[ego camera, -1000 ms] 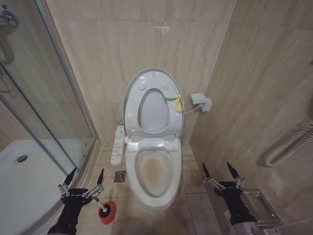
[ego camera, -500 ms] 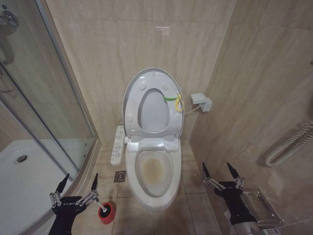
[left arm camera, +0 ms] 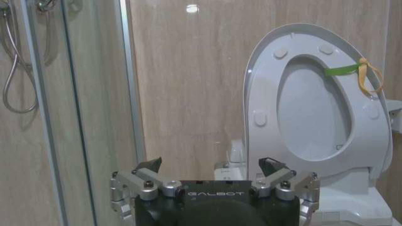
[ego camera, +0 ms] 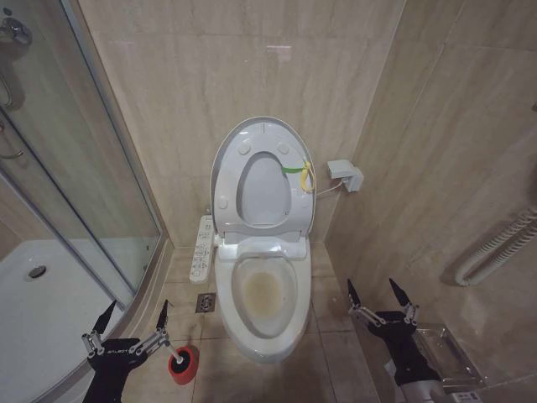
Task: Open the toilet lid, clean the toilet bowl with a toilet brush, close the toilet lid, and flush.
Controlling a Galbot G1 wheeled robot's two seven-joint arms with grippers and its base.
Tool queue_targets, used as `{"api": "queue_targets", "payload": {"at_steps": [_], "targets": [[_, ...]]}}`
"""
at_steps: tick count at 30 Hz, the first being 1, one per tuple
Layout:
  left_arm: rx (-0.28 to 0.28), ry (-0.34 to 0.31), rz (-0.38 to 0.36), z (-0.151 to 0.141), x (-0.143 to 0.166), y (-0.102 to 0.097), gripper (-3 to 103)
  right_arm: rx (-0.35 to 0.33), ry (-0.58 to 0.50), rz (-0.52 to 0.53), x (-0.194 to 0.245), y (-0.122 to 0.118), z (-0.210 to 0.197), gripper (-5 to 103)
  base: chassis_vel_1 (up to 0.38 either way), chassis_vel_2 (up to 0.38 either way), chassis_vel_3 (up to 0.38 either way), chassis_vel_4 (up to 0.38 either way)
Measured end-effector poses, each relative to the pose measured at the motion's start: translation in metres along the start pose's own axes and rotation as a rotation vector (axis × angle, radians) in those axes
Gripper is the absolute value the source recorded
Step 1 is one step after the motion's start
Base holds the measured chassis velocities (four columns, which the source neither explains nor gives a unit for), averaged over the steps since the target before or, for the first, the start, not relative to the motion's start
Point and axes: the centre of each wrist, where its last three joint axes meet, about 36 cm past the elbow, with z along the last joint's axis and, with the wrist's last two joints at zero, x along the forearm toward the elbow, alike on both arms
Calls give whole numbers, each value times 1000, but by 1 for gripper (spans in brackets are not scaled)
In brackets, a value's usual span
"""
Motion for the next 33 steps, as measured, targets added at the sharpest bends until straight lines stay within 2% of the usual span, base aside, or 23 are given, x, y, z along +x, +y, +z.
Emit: {"api": "queue_targets", "payload": {"at_steps": [33], "targets": [[1,1,1,0,0,0,100,0,0,0,0,0,0,100,0,0,0,0]]}}
